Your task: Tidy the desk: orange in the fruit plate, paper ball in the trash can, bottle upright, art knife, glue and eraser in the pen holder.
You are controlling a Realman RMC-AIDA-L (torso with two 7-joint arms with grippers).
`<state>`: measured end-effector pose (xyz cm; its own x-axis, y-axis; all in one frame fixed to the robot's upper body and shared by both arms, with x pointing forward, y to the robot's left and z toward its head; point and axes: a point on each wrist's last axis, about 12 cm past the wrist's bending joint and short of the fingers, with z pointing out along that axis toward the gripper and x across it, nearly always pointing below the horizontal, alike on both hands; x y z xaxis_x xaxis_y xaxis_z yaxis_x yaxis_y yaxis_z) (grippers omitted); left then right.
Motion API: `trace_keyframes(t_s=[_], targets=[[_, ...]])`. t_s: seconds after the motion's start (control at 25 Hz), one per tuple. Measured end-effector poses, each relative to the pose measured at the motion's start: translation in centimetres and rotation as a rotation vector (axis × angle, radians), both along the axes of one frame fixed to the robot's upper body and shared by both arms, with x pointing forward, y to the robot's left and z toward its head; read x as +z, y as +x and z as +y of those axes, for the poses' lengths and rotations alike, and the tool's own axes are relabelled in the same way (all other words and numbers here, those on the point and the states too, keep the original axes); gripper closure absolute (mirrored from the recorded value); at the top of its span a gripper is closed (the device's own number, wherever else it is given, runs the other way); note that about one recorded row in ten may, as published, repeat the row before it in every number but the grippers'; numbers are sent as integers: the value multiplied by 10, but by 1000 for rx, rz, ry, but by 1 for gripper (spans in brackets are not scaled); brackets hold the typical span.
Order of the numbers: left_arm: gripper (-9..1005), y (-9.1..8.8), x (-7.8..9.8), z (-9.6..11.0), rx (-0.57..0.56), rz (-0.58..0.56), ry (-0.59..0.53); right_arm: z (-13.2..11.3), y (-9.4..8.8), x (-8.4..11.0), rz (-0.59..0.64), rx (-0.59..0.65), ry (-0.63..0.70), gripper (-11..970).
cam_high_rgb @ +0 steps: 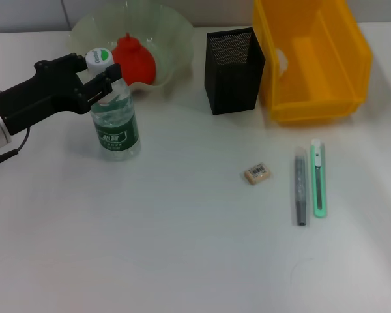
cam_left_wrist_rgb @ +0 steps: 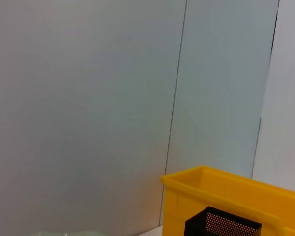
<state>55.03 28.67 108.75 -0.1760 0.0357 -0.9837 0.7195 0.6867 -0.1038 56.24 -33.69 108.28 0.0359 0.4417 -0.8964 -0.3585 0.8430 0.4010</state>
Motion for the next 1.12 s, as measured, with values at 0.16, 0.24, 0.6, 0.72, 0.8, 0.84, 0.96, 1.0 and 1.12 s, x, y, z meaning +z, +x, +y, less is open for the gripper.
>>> trace_keyframes(t_s=[0.16,0.24,0.6,0.72,0.8,0.84,0.96,1.0,1.12], targets=[[552,0,0,0,1,0,1,2,2,2,-5,5,0,206],[550,0,0,0,1,0,1,2,3,2,-6,6,0,206],[426,0,2,2,3,-19,0,2,4,2,-3,1,-1,206],[298,0,4,1,-4,-26,-2,2,4,2,-3,0,-2,206],[285,0,5,1,-10,-32,-9,2,4,2,-4,-1,-3,206],[279,0,5,1,-10,-32,-9,2,4,2,-4,-1,-3,207],[259,0,10,3,-18,-50,-30,2,4,3,-6,4,-4,207],[252,0,14,5,-22,-64,-46,3,5,4,-14,9,-6,207],[233,0,19,8,-28,-89,-72,3,5,6,-28,18,-9,207]])
